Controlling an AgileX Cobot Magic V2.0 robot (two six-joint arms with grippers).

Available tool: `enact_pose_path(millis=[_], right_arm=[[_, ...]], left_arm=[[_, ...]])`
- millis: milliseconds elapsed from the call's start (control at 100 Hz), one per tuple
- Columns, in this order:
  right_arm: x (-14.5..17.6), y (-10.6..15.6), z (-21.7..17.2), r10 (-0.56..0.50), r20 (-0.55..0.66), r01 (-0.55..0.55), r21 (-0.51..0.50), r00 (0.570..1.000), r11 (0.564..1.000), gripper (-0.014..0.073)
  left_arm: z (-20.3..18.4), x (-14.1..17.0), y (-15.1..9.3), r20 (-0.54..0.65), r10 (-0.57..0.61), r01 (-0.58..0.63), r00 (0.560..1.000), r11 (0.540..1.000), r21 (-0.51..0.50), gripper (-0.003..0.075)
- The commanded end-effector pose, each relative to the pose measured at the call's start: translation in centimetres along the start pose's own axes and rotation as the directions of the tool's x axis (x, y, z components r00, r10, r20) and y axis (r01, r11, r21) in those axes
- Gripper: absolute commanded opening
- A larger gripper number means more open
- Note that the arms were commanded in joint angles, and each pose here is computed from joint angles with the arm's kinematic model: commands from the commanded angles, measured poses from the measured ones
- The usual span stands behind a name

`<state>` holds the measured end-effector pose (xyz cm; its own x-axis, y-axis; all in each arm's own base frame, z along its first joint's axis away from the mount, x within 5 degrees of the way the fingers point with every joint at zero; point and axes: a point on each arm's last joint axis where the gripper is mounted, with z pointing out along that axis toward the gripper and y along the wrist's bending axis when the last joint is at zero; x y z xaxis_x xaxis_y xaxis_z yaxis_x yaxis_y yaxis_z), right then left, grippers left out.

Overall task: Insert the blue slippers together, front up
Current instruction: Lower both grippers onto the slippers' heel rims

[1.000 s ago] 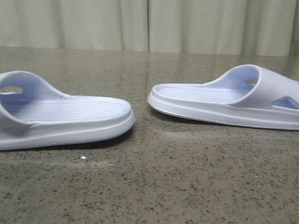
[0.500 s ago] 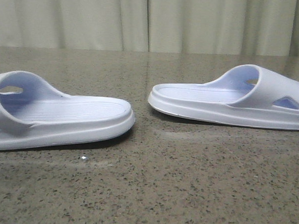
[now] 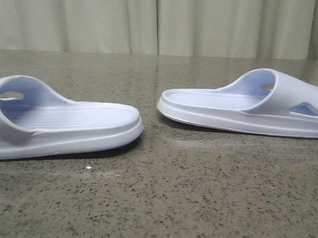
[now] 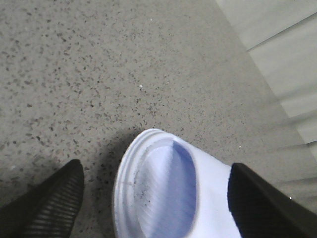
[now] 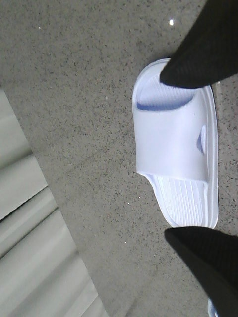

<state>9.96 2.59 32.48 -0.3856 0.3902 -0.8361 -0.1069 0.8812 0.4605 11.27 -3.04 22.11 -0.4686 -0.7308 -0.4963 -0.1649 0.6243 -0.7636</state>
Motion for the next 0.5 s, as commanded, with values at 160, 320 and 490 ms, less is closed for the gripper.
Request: enact_pose_path(millis=[160, 320, 490], right_arm=[[-1.7, 0.5, -0.2, 0.005, 0.102, -0.004, -0.016, 0.995, 1.0, 0.0503], [-1.8, 0.5, -0.3, 0.006, 0.116, -0.003, -0.018, 0.993, 1.0, 0.0503], [-2.0, 0.6, -0.3, 0.006, 0.135, -0.003, -0.02, 0.991, 1.0, 0.0503]], left_arm=[[1.1, -0.5, -0.2, -0.01, -0.062, 0.062, 0.998, 0.997, -0.038, 0.0529], [1.4, -0.3, -0.1, -0.037, -0.077, 0.075, 0.996, 0.996, -0.056, 0.0529], [1.7, 0.1, 0.0, -0.085, -0.085, 0.078, 0.993, 0.994, -0.08, 0.0527]])
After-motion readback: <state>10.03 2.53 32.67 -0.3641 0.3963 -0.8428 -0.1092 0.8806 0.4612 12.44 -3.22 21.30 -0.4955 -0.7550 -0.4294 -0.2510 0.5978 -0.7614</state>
